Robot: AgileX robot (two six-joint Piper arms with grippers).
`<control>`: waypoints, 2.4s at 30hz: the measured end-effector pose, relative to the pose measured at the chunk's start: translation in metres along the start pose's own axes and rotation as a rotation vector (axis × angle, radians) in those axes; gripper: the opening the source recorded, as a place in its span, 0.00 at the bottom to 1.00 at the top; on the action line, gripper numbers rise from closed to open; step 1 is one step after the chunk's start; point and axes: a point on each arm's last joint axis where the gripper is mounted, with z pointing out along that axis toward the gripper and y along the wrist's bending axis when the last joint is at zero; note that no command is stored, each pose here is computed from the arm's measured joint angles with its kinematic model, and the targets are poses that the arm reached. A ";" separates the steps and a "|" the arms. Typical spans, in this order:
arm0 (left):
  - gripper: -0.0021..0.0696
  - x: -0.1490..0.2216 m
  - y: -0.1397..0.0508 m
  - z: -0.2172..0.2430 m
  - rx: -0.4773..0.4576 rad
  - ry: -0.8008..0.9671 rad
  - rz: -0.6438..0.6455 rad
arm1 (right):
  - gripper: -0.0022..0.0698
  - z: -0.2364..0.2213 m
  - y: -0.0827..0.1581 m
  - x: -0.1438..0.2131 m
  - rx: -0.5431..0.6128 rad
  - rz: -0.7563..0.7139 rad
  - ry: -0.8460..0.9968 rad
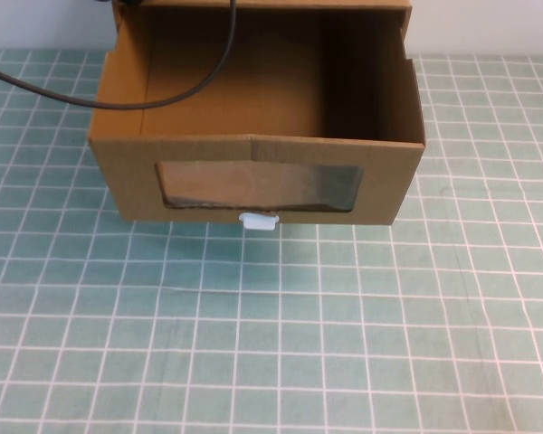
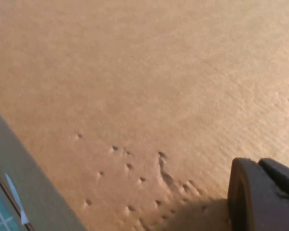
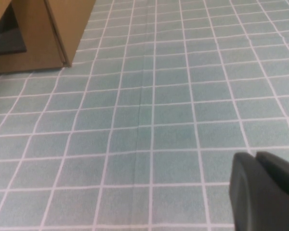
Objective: Close the shoe box
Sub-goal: Press the shoe box with left arm, then close the shoe box with your right arm
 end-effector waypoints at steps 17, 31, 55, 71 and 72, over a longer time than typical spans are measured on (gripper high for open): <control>0.02 0.000 0.000 0.000 -0.006 0.015 -0.021 | 0.01 -0.011 0.001 -0.044 -0.079 0.279 -0.497; 0.02 0.000 0.000 0.000 -0.005 0.018 -0.020 | 0.01 -0.008 0.025 -0.100 -0.108 0.390 0.302; 0.02 0.000 0.000 0.000 -0.007 0.016 -0.020 | 0.01 0.107 0.185 -0.205 -0.670 -0.093 0.514; 0.02 0.000 0.000 0.000 -0.007 0.016 -0.022 | 0.01 0.160 0.214 -0.217 -0.629 -0.040 0.306; 0.02 0.000 0.000 0.000 -0.007 0.016 -0.022 | 0.01 0.163 0.214 -0.218 -0.626 -0.036 0.303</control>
